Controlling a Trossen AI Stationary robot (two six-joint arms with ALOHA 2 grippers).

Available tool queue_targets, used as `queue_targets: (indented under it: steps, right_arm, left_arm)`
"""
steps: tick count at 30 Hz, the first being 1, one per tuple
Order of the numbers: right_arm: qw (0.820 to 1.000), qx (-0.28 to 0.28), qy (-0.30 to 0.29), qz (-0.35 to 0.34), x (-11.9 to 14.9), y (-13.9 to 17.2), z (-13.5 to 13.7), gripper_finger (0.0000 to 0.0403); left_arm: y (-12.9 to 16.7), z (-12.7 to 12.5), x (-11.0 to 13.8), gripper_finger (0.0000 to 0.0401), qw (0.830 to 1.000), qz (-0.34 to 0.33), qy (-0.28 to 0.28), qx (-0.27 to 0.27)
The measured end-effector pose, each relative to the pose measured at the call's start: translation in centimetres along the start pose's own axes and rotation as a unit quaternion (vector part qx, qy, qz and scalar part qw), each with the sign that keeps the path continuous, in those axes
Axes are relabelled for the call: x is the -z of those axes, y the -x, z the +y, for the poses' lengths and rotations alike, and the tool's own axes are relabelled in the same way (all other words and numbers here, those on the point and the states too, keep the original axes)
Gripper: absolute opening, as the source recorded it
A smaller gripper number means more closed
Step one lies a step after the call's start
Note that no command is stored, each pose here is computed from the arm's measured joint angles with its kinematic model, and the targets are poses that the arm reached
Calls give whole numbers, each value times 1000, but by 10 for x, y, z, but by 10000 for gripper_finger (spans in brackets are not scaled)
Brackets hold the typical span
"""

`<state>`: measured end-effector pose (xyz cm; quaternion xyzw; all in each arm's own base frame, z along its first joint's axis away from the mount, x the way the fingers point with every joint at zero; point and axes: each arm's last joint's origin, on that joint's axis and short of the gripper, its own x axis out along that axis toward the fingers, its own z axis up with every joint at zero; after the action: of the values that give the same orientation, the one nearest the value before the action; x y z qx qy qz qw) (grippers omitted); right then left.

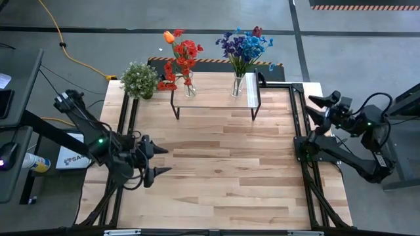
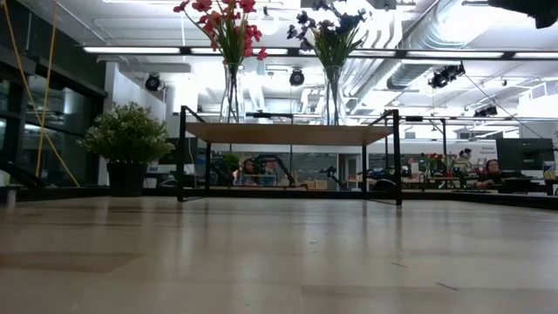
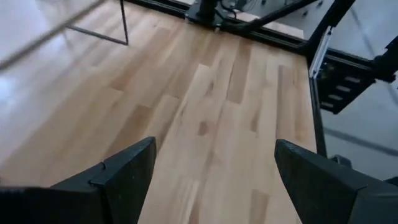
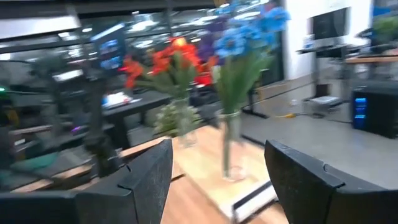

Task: Pick and place flowers into a vace then onto a shelf
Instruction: Return to Home Position

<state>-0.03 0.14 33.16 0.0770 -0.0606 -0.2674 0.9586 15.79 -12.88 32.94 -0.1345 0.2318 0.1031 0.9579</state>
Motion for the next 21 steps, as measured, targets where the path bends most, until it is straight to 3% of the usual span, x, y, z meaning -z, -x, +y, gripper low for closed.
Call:
queue_targets:
  steps: [4,9,16,21]
  right_arm:
    - [999,-43,0,11,1,0,2,244]
    - [999,-31,-12,29,5,0,1,241]
    - [998,-26,-12,48,8,0,1,239]
    - [998,-31,-12,49,15,-4,-1,240]
  left_arm:
    - [-15,7,28,360,999,-17,24,16]
    - [-24,13,46,360,998,-32,46,33]
    - [-41,21,56,360,997,-32,57,36]
    - [-65,34,59,360,994,-47,46,85]
